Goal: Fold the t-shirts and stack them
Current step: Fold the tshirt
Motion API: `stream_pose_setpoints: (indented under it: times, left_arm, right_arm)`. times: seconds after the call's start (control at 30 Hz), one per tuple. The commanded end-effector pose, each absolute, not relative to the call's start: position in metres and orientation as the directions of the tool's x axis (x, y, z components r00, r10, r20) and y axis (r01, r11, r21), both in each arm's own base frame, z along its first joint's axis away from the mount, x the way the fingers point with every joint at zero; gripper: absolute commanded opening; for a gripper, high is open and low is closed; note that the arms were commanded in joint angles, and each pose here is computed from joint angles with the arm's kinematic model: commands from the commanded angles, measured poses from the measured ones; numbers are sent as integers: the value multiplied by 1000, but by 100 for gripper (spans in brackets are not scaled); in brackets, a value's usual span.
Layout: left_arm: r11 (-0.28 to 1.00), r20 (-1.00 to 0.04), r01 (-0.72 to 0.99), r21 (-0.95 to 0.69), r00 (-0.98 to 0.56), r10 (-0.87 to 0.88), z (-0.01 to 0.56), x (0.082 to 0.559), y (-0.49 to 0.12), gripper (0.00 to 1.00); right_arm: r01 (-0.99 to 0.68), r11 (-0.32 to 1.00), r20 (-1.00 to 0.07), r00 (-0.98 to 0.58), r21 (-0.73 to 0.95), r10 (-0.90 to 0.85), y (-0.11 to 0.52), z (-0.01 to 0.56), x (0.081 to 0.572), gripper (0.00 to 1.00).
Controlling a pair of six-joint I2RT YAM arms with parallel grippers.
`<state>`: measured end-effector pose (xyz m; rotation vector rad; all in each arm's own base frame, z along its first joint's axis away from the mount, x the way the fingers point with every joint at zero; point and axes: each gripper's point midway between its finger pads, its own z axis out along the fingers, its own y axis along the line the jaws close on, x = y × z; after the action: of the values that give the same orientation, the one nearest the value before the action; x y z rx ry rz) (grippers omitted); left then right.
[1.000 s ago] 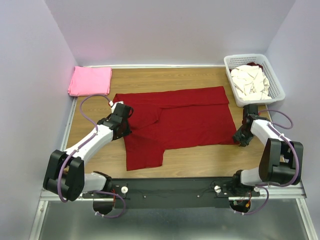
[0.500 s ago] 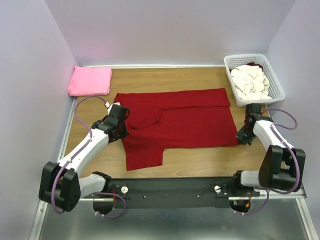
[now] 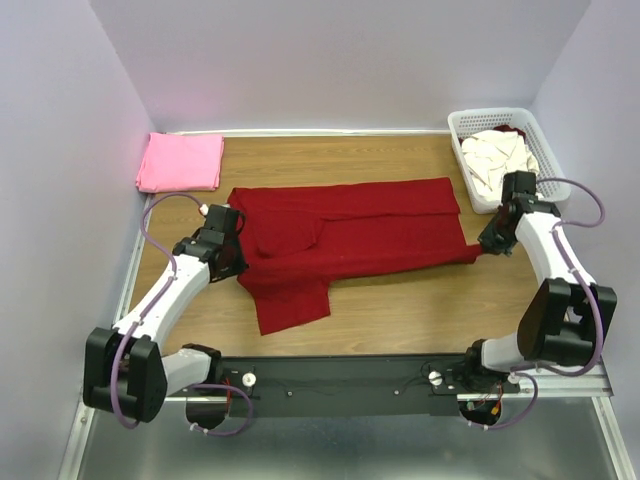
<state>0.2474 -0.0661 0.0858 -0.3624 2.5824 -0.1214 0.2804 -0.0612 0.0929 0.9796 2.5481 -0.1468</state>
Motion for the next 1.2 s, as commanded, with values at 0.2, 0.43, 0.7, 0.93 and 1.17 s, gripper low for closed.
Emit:
stream_pose_setpoints:
  times: [0.2,0.43,0.7,0.93,1.17]
  left_arm:
    - [963,-499,-199,-182,-825,-265,90,282,-49,0]
    - [970,-495,-180,-165,-835,-239,90,308,-46,0]
    - [971,-509,-176,-163,-828,-235,92,334,-44,0]
    - [971,-513,-188,-145,-825,-236,84,347,-40,0]
    - [971,-522,-208,-121,-818,-240,77,357,-35,0]
  right_arm:
    - [568,823,-401,-747,31,530,-55,88,333,1]
    - [565,824,-464,-740,-36,487,-65,90,362,1]
    - [540,838,-498,-750,-80,436,-67,90,386,1]
    - [509,853,-493,-773,-110,398,-49,79,403,1]
    - [514,844,-488,-783,-155,387,-51,66,405,1]
